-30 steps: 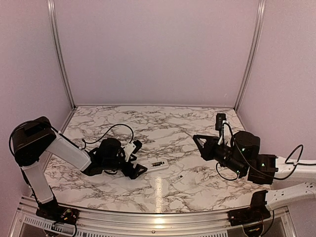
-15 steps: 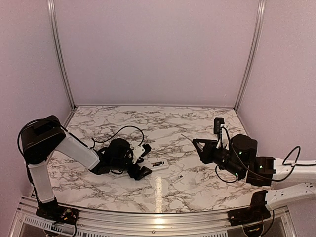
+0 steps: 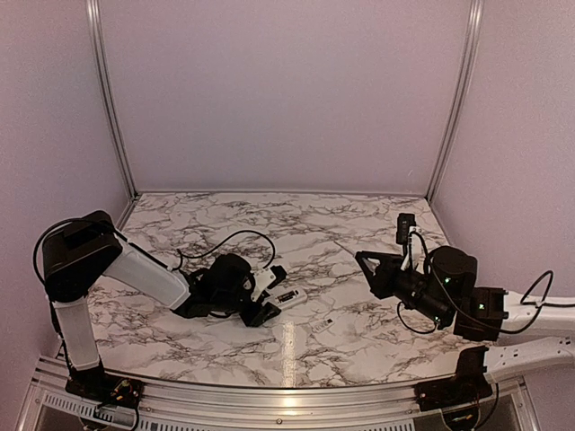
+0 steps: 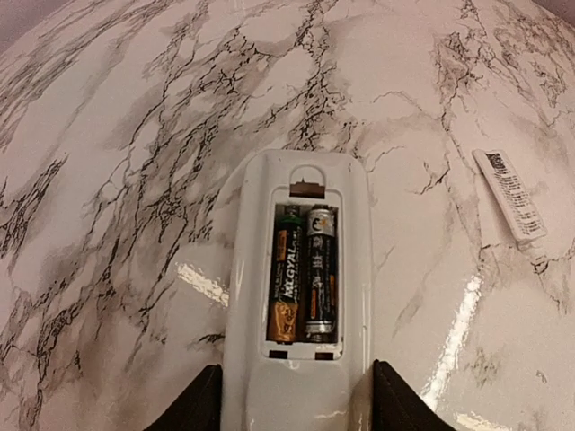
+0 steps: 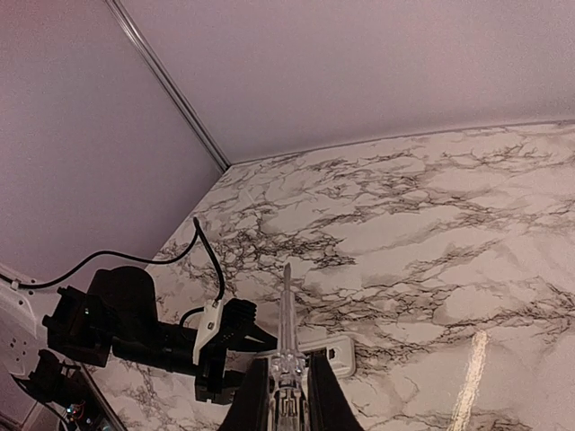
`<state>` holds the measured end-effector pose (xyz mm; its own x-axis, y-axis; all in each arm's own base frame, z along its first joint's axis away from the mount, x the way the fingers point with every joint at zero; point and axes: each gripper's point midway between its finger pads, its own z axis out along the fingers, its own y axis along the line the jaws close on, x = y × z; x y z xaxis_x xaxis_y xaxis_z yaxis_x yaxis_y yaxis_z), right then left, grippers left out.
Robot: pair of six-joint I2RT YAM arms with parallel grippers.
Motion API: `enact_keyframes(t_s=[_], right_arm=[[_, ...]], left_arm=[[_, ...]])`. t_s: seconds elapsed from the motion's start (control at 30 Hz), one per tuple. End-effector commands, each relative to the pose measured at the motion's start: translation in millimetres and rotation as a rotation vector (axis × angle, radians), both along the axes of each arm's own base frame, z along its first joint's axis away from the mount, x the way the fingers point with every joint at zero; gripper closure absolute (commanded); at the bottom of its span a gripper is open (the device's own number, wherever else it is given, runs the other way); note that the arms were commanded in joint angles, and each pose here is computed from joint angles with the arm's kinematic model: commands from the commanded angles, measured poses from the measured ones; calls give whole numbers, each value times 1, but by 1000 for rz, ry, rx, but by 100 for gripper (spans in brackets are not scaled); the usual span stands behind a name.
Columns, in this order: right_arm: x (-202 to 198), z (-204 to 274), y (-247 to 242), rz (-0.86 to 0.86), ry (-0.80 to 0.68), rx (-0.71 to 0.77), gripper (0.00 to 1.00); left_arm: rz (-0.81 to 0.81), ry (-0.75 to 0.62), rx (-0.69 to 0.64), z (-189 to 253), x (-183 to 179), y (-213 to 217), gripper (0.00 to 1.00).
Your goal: Unload the batteries from the remote control
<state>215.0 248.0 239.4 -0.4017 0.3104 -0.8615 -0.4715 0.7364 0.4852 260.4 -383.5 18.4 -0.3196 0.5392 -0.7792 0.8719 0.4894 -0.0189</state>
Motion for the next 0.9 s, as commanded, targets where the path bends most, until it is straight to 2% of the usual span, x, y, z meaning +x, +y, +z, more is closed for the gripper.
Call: enact_keyframes(t_s=[0.0,0.13,0.37,0.7,0.87], right_arm=[[0,3,-6,-13,-11,5,100],[-1,3,-8,-15,-11,9,100],[-1,3,-8,-10,-7,9,100],[-1,4,-9,-14,-10,5,100],[0,5,-3,-5,-4,-2,100]], left_arm=[[28,53,158,-37,-14,13,46],[37,57,168,-38,-14,14,39],[66,55,207,-46,-10,19,41],[53,42,203,-41,-15,15,67],[80,-21,199,-29,-14,11,82]])
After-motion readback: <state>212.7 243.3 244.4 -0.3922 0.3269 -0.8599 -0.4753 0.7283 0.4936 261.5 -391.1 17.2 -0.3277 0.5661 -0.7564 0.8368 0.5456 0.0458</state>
